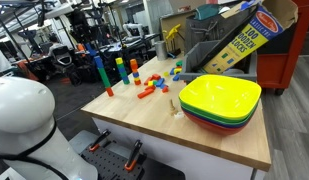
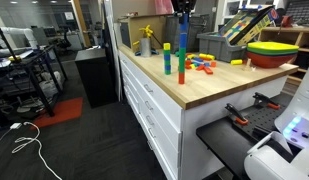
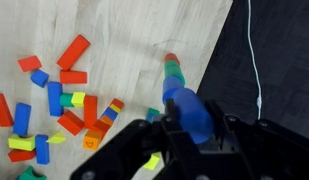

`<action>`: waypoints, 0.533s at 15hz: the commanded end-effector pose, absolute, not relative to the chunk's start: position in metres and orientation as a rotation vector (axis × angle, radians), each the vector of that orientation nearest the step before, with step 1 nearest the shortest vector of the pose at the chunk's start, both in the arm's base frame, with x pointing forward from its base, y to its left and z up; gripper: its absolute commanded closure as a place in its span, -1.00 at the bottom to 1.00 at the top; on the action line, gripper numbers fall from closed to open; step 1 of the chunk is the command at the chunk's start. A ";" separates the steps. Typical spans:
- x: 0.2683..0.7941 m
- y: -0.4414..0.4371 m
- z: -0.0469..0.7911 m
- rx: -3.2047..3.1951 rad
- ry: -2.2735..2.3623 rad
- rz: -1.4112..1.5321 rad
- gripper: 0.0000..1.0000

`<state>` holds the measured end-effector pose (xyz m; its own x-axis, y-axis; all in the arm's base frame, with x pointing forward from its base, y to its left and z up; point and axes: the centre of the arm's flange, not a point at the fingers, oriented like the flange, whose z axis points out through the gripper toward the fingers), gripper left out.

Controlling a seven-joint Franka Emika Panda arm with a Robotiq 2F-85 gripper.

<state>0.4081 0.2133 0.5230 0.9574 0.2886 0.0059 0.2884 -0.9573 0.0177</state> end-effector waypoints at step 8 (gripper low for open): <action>0.422 0.215 0.529 3.094 0.415 0.011 0.83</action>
<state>0.4131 0.2145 0.5233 0.9574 0.2886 0.0055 0.2885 -0.9574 0.0153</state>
